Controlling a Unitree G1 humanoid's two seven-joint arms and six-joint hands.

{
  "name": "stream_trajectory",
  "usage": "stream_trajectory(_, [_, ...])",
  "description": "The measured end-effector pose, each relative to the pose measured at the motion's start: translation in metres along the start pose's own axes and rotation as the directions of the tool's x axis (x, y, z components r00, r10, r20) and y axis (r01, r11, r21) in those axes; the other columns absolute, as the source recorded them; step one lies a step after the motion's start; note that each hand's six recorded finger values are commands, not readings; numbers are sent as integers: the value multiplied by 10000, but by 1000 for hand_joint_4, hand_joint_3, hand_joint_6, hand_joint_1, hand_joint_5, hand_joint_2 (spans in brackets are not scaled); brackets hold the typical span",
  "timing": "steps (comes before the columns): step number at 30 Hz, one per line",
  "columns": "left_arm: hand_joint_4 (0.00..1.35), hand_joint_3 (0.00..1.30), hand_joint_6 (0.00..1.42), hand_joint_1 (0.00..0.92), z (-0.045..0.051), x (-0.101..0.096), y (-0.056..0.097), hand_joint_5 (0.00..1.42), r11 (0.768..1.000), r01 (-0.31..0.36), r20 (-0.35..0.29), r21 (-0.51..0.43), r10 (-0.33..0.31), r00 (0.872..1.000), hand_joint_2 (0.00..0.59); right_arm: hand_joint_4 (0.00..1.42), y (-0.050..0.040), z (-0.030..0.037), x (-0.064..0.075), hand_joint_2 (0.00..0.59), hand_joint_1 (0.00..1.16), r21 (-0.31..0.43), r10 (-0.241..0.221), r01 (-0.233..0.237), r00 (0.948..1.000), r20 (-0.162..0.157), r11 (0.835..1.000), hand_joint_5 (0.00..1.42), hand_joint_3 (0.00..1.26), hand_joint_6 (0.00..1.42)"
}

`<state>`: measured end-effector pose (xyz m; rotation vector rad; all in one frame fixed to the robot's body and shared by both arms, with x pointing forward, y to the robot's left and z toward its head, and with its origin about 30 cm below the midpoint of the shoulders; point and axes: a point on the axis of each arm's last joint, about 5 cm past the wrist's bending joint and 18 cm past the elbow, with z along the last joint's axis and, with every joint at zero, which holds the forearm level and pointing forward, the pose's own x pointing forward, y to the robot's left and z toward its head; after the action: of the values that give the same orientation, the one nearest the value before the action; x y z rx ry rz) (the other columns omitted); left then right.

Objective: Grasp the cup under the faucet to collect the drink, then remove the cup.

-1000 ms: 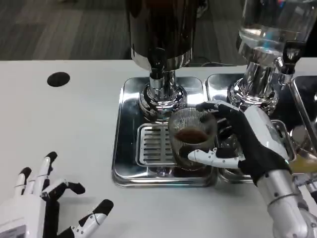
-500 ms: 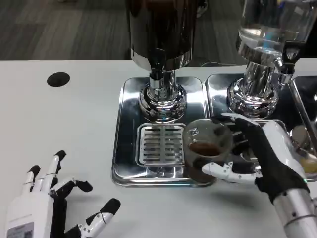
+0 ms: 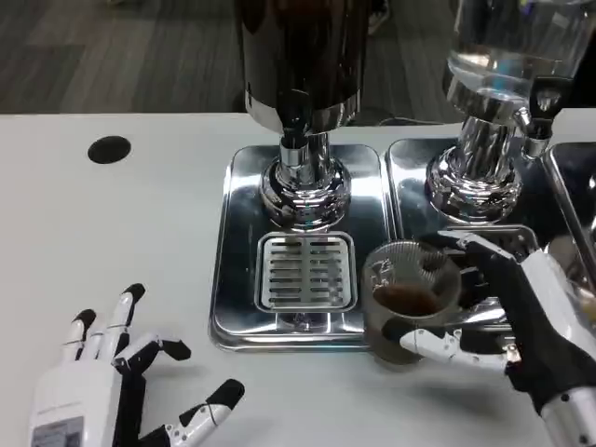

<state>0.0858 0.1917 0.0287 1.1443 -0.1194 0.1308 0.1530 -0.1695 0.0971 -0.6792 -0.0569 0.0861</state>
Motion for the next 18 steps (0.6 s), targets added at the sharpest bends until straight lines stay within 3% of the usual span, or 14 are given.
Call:
stream_trajectory(5, [0, 597, 63, 0, 4, 3, -1, 166, 10000, 19, 22, -7, -19, 10000, 122, 581, -31, 4, -79, 223, 821, 3, -138, 137, 9998, 160, 9999, 513, 522, 554])
stream_trajectory(12, [0, 597, 63, 0, 17, 12, -6, 166, 10000, 72, 70, 12, -72, 9999, 122, 583, -50, -69, -204, 223, 820, 6, -200, 200, 9997, -149, 9998, 513, 522, 554])
stream_trajectory(18, [0, 597, 63, 0, 46, 16, -24, 166, 9998, 168, 196, -52, -167, 9997, 122, 591, -45, -96, -280, 223, 820, 280, -266, 270, 9995, -152, 9992, 513, 522, 554])
